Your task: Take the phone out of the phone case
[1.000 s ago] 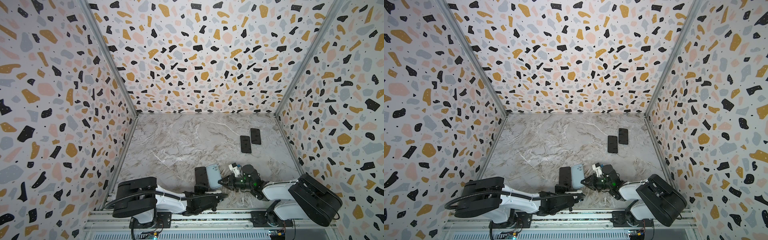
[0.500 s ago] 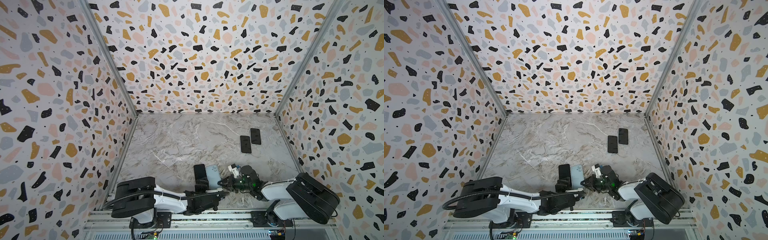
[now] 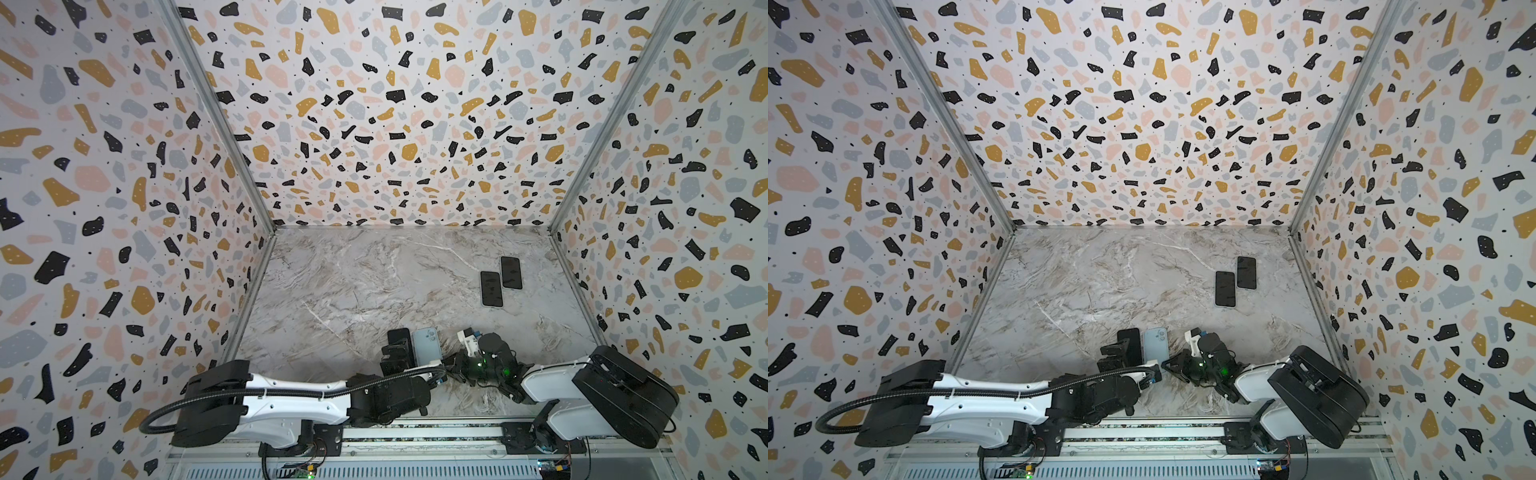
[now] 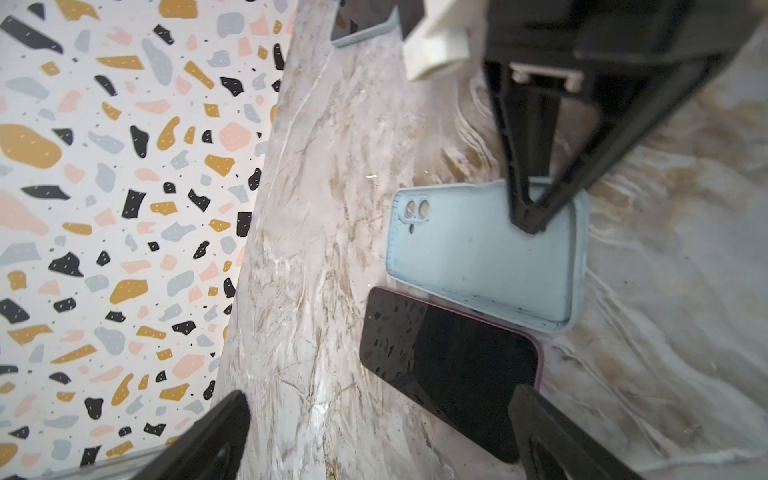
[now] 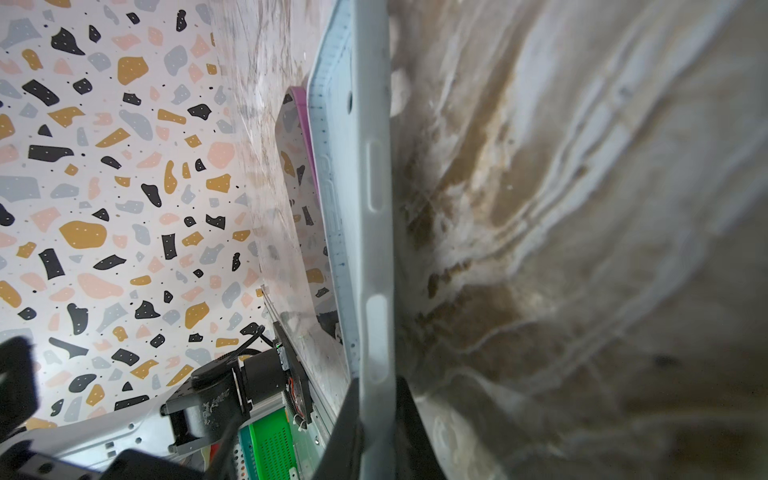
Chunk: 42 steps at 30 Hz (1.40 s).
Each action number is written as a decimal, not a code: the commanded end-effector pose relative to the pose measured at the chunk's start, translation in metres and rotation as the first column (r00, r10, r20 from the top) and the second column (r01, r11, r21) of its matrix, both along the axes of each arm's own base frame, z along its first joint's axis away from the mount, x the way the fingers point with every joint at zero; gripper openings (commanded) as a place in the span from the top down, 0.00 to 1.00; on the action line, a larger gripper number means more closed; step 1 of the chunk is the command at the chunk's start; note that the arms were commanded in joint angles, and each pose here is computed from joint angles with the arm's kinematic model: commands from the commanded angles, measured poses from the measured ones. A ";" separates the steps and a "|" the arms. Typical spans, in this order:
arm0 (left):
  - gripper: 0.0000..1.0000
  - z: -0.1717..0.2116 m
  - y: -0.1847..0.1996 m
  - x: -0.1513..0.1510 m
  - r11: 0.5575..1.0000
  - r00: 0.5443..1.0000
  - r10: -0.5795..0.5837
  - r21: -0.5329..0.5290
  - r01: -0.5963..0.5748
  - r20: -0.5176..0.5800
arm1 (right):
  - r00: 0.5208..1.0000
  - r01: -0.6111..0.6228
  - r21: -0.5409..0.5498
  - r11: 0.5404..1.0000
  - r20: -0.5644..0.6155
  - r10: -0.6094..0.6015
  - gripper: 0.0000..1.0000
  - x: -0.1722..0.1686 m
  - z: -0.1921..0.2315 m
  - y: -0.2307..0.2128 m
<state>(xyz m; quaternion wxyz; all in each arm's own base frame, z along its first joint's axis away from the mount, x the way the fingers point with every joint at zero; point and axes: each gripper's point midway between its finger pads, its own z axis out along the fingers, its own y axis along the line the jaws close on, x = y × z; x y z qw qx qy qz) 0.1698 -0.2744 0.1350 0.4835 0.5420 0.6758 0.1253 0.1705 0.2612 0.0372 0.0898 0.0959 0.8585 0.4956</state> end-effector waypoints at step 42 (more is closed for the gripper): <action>0.00 0.142 0.102 0.048 0.446 0.810 0.467 -0.696 -0.562 -0.355 | 0.981 0.187 -0.102 0.977 0.066 -0.181 1.00 0.002 0.004 0.058</action>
